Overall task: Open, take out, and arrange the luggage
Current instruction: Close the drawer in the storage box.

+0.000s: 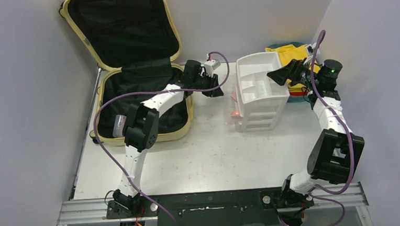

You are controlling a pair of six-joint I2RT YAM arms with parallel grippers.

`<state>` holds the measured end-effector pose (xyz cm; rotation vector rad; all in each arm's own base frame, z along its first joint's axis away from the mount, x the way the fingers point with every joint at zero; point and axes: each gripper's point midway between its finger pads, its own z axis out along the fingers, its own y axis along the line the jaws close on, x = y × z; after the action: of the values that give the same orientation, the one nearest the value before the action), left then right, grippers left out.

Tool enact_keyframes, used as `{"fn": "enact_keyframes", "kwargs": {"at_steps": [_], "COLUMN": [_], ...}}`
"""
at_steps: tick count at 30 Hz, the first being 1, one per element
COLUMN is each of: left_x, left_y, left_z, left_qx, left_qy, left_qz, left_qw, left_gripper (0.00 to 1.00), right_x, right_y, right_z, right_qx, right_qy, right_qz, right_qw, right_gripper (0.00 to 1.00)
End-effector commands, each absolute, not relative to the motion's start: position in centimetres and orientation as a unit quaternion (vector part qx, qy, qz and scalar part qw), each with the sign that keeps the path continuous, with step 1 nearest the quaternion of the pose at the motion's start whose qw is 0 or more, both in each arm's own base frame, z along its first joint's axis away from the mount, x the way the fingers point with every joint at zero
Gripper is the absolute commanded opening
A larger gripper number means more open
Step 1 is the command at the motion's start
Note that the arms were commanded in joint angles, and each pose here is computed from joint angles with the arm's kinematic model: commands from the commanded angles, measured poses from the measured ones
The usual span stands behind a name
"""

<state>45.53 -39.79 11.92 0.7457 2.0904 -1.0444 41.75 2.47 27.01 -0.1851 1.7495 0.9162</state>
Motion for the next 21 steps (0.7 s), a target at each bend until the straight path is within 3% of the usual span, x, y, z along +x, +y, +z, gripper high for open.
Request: {"fn": "enact_keyframes", "kwargs": {"at_steps": [1, 13, 21], "left_x": [45.3, 44.5, 45.3], "left_y": [-43.6, -47.3, -46.0], "left_z": [16.1, 15.9, 16.4], "left_qx": [0.302, 0.302, 0.292], "left_qy": [0.756, 0.744, 0.749], "left_qz": [-0.454, -0.479, -0.470], "left_qw": [0.363, 0.354, 0.363], "left_gripper": [0.19, 0.22, 0.25], "right_x": [41.8, 41.7, 41.5], "right_y": [4.2, 5.9, 5.5], "right_z": [26.9, 26.4, 26.9], "right_qx": [-0.112, -0.125, -0.125], "right_qy": [0.727, 0.727, 0.725], "right_qz": [0.403, 0.415, 0.411], "right_qw": [0.544, 0.532, 0.538], "right_gripper": [1.00, 1.00, 1.00]}}
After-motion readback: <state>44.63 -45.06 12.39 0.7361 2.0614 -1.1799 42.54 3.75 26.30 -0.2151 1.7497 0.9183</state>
